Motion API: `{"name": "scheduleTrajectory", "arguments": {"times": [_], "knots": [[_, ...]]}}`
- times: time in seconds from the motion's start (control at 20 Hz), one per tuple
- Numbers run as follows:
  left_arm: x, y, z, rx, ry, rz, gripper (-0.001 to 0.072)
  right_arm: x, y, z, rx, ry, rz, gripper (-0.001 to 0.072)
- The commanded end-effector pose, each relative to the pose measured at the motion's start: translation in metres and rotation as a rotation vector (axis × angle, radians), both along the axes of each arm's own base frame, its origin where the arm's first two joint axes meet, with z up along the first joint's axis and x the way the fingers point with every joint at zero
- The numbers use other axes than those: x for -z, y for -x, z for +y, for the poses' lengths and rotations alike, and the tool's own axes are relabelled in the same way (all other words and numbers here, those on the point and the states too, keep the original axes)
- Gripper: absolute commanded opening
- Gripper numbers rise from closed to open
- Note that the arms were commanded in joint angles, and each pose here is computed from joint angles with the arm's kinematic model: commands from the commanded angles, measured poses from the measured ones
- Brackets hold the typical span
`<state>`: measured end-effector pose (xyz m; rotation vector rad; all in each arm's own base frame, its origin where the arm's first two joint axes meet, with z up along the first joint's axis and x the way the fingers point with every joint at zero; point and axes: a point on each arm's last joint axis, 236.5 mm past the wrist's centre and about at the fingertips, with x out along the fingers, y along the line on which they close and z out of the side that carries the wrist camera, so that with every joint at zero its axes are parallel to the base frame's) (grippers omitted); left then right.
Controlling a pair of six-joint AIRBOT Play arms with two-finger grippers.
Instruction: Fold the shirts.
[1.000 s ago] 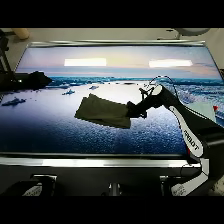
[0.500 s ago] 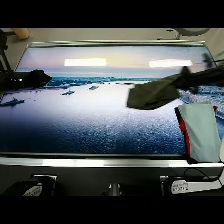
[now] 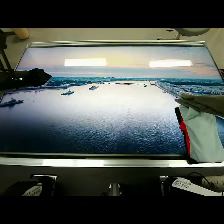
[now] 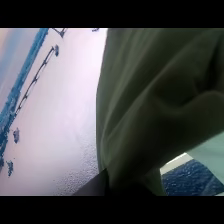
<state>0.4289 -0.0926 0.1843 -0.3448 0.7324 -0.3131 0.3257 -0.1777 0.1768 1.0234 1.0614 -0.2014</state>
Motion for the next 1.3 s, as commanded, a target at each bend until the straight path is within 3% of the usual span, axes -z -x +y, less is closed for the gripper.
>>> {"name": "scheduleTrajectory", "arguments": {"times": [0.0,0.15,0.4,0.55,0.6,0.7,0.75,0.85,0.95,1.05,1.15,1.2,1.25], "knots": [[-0.003,-0.005,0.000,-0.004,-0.004,-0.025,0.0026,0.004,0.048,-0.022,0.094,0.066,0.133,0.0024],[-0.001,-0.012,0.002,-0.016,-0.002,-0.034,0.0025,0.028,0.085,-0.036,0.160,0.142,0.292,0.0024],[0.007,-0.015,0.002,-0.018,-0.001,-0.019,0.0026,0.118,0.184,-0.013,0.131,0.105,0.708,0.0024],[0.007,-0.015,0.002,-0.018,-0.001,-0.018,0.0025,0.154,0.212,-0.009,0.107,0.102,0.825,0.0027],[0.007,-0.015,0.001,-0.016,-0.001,-0.018,0.0026,0.160,0.212,-0.011,0.108,0.108,0.822,0.0123],[0.006,-0.015,0.000,-0.012,-0.002,-0.020,0.0025,0.160,0.208,-0.024,0.080,0.170,0.791,0.0536],[0.005,-0.015,-0.001,-0.009,-0.003,-0.022,0.0025,0.153,0.205,-0.037,0.066,0.224,0.773,0.0666],[-0.003,-0.016,-0.003,0.029,-0.044,-0.063,0.0024,0.119,0.172,-0.078,0.113,0.395,0.626,0.0681],[-0.016,-0.022,0.003,0.040,-0.137,-0.105,0.0023,0.051,0.099,-0.109,0.125,0.615,0.342,0.0679],[-0.005,-0.038,0.040,-0.071,-0.360,-0.041,0.0023,-0.023,0.013,-0.094,0.060,0.811,0.048,0.0677],[0.026,-0.041,0.075,-0.159,-0.570,0.120,0.0025,-0.054,-0.057,-0.021,-0.083,0.856,-0.149,0.0672],[0.049,-0.037,0.075,-0.148,-0.604,0.217,0.0070,-0.049,-0.082,0.029,-0.185,0.825,-0.193,0.0671],[0.073,-0.030,0.068,-0.125,-0.596,0.307,0.0290,-0.033,-0.098,0.079,-0.293,0.776,-0.192,0.0672]]}}
